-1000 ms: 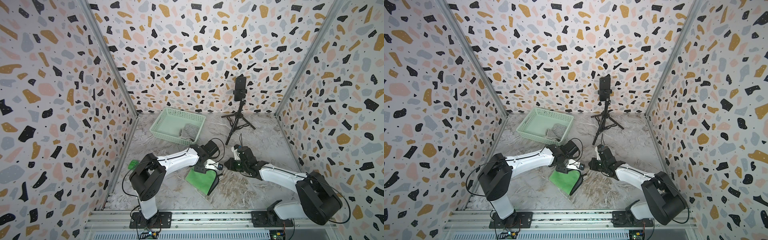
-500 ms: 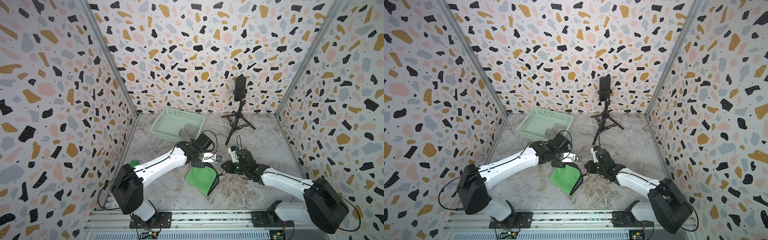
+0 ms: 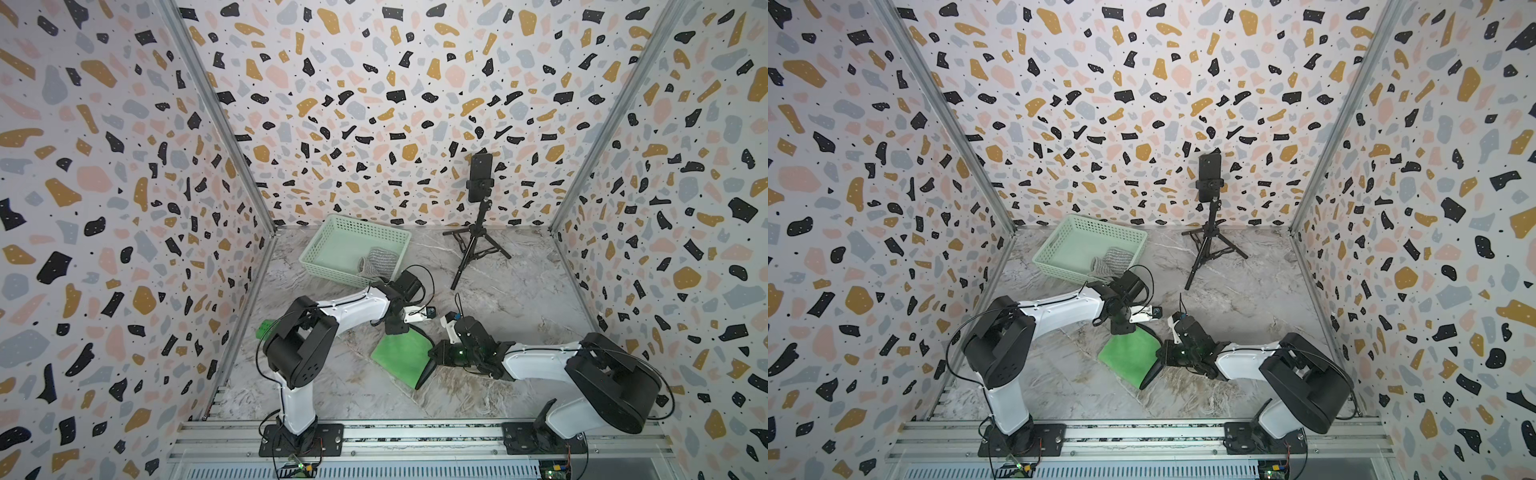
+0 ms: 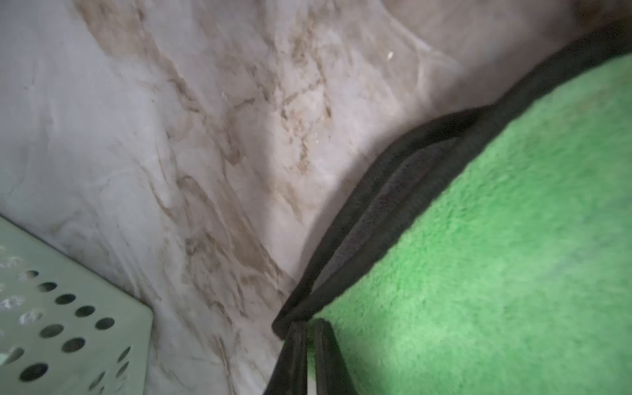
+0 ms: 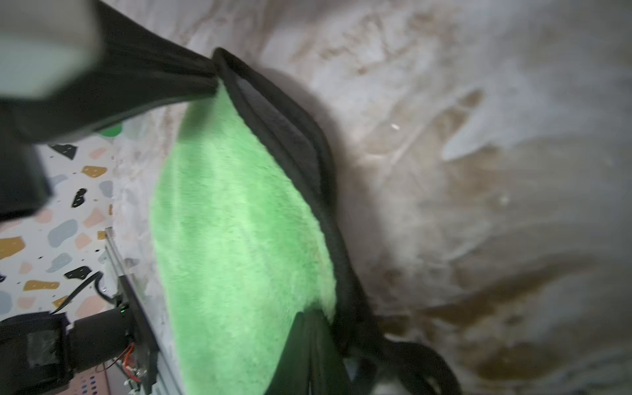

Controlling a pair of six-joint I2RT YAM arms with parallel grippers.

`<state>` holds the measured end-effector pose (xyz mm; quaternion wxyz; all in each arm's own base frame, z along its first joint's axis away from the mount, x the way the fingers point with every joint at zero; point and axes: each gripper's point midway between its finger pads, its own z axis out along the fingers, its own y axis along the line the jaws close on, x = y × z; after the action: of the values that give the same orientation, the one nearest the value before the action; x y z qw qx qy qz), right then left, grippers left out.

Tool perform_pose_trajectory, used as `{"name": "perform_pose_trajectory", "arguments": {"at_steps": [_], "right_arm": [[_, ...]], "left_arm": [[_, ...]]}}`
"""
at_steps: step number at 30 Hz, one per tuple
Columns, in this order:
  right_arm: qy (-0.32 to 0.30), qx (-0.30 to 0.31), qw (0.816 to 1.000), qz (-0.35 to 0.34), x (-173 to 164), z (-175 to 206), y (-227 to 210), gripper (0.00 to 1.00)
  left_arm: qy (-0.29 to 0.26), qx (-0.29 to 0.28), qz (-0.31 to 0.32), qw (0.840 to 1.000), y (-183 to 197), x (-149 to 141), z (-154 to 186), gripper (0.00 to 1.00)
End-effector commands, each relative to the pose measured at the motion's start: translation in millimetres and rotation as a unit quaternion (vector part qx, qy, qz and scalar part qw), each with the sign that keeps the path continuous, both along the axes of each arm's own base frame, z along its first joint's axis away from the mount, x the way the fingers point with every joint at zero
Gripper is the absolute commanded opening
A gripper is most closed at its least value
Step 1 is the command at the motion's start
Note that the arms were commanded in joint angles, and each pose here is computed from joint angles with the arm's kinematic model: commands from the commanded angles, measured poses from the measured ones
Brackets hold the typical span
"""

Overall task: Fold the square dishcloth
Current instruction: Smooth out the cleaning item at the center of the board.

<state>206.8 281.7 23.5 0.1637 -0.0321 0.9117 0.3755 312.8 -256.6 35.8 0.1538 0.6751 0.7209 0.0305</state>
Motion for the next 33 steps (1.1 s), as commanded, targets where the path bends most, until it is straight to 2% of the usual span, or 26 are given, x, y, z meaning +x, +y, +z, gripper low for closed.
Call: {"name": "perform_pose_trajectory", "arguments": {"at_steps": [1, 3, 8, 11, 15, 18, 21, 26, 29, 33], "right_arm": [[-0.002, -0.002, 0.999, -0.036, 5, -10, -7, 0.06], [-0.007, 0.000, 0.999, -0.038, 2, -8, -10, 0.06], [-0.069, -0.021, 0.997, -0.022, -6, 28, -7, 0.07], [-0.107, -0.019, 0.994, 0.001, -16, 55, 5, 0.08], [-0.111, 0.009, 0.992, 0.061, -41, 64, 33, 0.09], [-0.089, 0.027, 0.989, 0.116, -64, 49, 57, 0.09], [-0.053, 0.017, 0.988, 0.144, -80, 19, 71, 0.07], [-0.012, -0.009, 0.994, 0.108, -84, -28, 56, 0.03], [-0.012, -0.006, 0.995, 0.097, -85, -30, 48, 0.03], [-0.031, 0.014, 0.994, 0.107, -85, -7, 52, 0.09]], "left_arm": [[-0.023, -0.014, 0.017, 0.999, -7, 14, 7, 0.12], [-0.026, -0.013, 0.022, 0.999, -3, 14, 5, 0.17], [-0.012, -0.082, 0.059, 0.995, 4, 7, 48, 0.46], [-0.008, -0.094, 0.057, 0.994, 16, -11, 68, 0.54], [0.063, -0.099, 0.033, 0.993, 32, -64, 62, 0.54], [0.089, -0.087, 0.028, 0.992, 42, -84, 45, 0.54], [0.085, -0.063, 0.036, 0.994, 51, -83, 22, 0.53], [0.058, -0.003, 0.056, 0.997, 66, -66, -11, 0.51], [0.041, 0.025, 0.055, 0.997, 77, -62, -24, 0.51], [0.017, 0.033, 0.058, 0.998, 83, -57, -20, 0.50]]}}
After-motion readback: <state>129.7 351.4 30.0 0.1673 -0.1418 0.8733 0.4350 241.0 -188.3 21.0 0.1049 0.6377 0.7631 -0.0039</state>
